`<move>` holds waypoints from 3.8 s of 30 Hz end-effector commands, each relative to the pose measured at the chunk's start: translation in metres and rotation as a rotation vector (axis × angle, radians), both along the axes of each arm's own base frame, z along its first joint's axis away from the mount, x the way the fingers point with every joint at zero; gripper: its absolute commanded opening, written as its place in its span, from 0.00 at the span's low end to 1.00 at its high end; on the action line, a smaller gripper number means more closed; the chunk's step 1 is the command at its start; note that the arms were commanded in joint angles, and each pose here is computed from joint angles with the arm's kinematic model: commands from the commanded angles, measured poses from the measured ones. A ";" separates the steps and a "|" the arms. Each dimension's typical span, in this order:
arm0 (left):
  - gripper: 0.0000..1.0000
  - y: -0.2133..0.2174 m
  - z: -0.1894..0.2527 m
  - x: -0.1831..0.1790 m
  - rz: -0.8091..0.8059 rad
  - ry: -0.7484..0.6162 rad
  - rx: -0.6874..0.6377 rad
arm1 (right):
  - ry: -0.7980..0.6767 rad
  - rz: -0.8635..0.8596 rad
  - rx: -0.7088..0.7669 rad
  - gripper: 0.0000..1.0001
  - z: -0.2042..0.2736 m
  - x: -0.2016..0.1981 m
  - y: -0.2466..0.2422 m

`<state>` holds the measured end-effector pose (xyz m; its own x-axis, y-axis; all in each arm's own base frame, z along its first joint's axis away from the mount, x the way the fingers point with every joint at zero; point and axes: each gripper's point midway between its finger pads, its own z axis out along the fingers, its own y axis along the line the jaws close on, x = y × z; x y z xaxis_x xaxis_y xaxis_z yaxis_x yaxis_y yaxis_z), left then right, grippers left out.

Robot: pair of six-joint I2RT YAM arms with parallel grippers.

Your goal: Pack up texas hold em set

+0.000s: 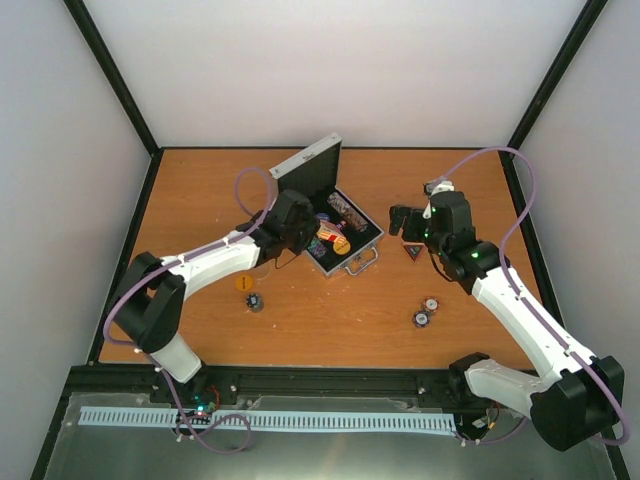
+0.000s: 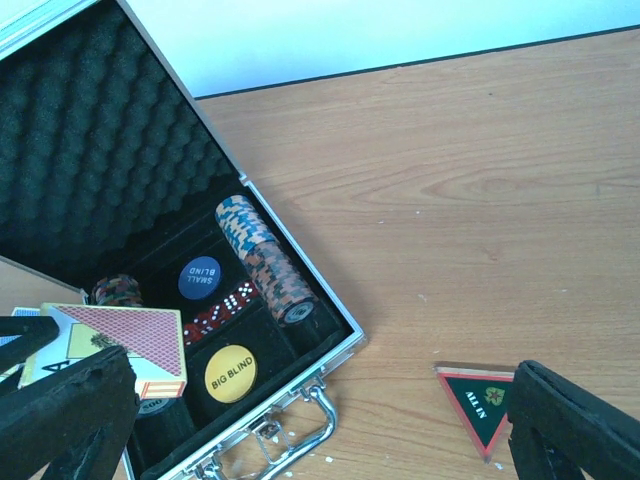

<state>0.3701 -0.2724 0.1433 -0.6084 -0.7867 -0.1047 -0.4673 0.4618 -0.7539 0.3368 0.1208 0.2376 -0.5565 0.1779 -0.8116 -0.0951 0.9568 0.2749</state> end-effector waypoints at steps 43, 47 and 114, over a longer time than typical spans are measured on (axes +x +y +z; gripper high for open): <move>0.42 -0.052 -0.050 -0.002 -0.124 0.143 -0.017 | 0.010 -0.024 0.055 1.00 -0.005 0.000 -0.010; 0.64 -0.044 -0.047 -0.011 -0.164 0.169 0.011 | 0.002 -0.027 0.053 1.00 -0.003 -0.001 -0.012; 0.49 -0.070 -0.050 -0.015 -0.556 0.114 0.181 | 0.034 0.010 0.090 0.98 -0.003 0.008 0.001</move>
